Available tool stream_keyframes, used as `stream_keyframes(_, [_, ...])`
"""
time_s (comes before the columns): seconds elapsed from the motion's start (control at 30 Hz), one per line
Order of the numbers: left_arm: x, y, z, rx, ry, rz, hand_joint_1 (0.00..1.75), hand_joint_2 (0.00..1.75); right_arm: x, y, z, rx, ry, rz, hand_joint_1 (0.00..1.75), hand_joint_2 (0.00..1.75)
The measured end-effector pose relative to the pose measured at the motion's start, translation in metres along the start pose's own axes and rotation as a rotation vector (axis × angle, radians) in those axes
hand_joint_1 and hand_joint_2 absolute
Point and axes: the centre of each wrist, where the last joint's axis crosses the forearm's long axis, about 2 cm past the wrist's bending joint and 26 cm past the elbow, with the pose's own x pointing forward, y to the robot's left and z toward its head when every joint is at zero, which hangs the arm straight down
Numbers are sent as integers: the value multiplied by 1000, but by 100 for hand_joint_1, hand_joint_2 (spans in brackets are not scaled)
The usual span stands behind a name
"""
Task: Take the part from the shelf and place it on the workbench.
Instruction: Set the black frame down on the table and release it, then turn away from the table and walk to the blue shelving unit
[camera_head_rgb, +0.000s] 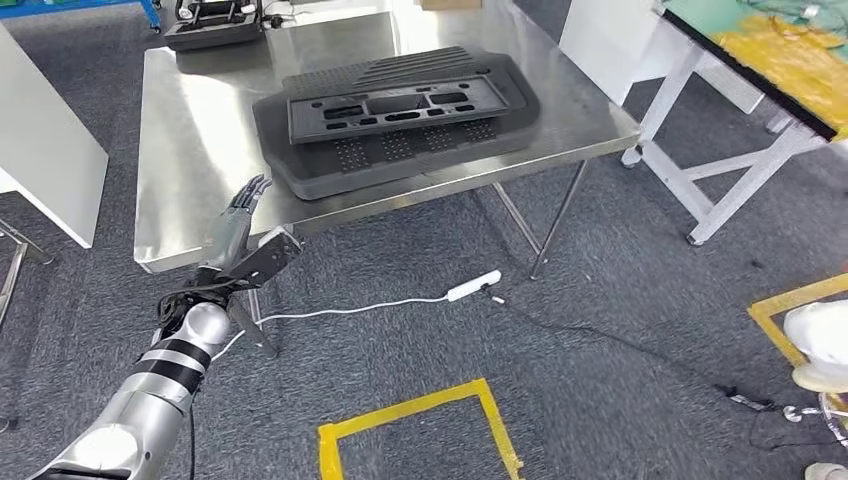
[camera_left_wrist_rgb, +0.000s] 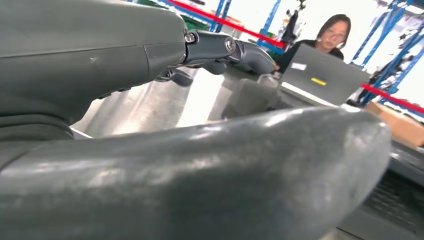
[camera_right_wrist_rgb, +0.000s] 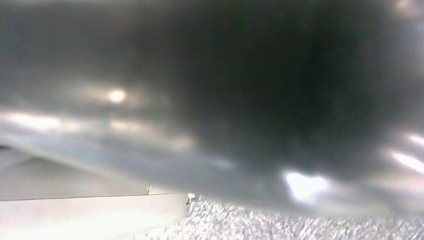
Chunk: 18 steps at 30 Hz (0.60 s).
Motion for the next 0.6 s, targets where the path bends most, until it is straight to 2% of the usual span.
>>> stream_keyframes(0.47, [-12, -11, 18, -2, 32, 66, 0, 0, -2, -2, 1, -5, 3, 2, 0, 0])
stream_keyframes(0.6, [-20, -27, 42, 20, 54, 209, 0, 0, -6, -5, 3, -16, 11, 1, 0, 0])
